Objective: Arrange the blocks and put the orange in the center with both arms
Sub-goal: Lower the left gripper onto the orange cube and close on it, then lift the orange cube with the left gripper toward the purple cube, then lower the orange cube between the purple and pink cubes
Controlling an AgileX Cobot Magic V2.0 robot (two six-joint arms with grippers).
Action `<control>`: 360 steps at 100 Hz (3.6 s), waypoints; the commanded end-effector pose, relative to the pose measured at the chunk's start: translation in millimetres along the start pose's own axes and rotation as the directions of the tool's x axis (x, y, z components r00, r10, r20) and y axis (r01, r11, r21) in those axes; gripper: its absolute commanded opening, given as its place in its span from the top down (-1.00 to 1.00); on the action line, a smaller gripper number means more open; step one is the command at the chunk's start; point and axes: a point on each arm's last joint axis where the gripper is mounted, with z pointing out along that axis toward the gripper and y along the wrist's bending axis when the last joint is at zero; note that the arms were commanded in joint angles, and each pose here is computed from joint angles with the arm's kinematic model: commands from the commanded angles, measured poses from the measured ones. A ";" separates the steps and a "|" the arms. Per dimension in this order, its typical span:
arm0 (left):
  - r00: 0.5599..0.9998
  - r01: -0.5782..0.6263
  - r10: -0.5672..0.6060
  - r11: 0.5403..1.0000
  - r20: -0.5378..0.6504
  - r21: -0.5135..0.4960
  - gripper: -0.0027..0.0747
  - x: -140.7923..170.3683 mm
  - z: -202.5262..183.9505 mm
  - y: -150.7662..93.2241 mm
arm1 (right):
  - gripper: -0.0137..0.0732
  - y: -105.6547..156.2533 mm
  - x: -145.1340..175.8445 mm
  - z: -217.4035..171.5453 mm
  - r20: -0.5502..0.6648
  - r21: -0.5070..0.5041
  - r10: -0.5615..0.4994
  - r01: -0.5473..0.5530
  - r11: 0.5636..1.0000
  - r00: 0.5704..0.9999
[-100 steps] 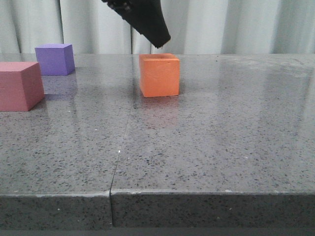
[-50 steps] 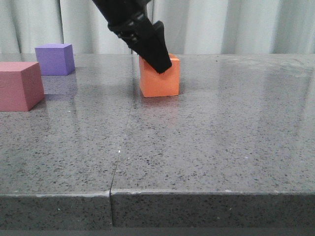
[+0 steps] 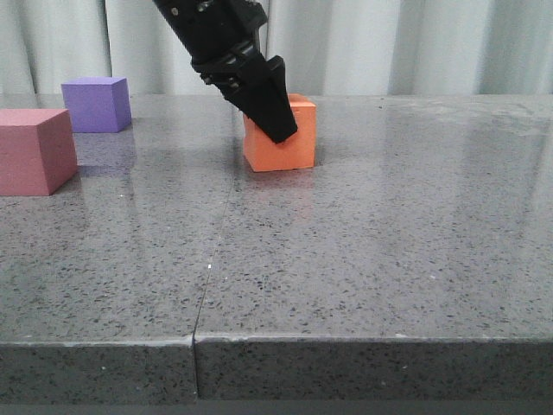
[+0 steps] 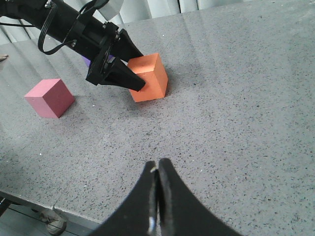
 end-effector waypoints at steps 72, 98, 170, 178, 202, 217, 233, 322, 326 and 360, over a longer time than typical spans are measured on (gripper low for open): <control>0.965 0.149 -0.103 0.971 0.240 -0.185 0.25 -39.0 -97.5 5.0 | 0.83 4.1 -12.4 -2.4 0.085 -0.026 -0.009 0.011 1.000 0.996; 0.872 0.451 -0.361 0.854 0.330 -0.258 0.25 -15.9 -158.3 24.4 | 0.83 4.1 -12.4 -2.4 0.085 -0.026 -0.009 0.011 1.000 0.996; 0.525 0.793 -0.778 0.300 0.344 -0.531 0.25 47.1 -188.1 47.1 | 0.83 4.1 -12.4 -2.4 0.085 -0.026 -0.009 0.011 1.000 0.996; 0.512 0.793 -0.792 0.289 0.331 -0.536 0.25 52.4 -179.5 47.3 | 0.83 4.1 -12.4 -2.4 0.085 -0.026 -0.009 0.011 1.000 0.996; 0.508 0.790 -0.798 0.282 0.324 -0.544 0.25 66.7 -153.1 49.8 | 0.83 4.1 -12.4 -2.4 0.085 -0.026 -0.009 0.011 1.000 0.996; 0.505 0.801 -0.793 0.283 0.342 -0.527 0.25 72.0 -139.6 50.9 | 0.83 4.1 -12.4 -2.4 0.085 -0.026 -0.009 0.011 1.000 0.996; 0.521 0.793 -0.781 0.293 0.344 -0.534 0.25 79.3 -127.4 53.7 | 0.83 4.1 -12.4 -2.4 0.085 -0.026 -0.009 0.011 1.000 0.996; 0.453 0.828 -0.829 0.254 0.329 -0.499 -0.11 90.1 -100.7 64.6 | 0.83 4.1 -12.4 -2.4 0.085 -0.026 -0.009 0.011 1.000 0.996; 0.453 0.828 -0.829 0.254 0.329 -0.499 -0.25 90.1 -100.7 64.6 | 0.83 4.1 -12.4 -2.4 0.085 -0.026 -0.009 0.011 1.000 0.996; 0.465 0.817 -0.822 0.256 0.328 -0.518 -0.64 90.5 -105.2 64.0 | 0.83 4.1 -12.4 -2.4 0.085 -0.026 -0.009 0.011 1.000 0.996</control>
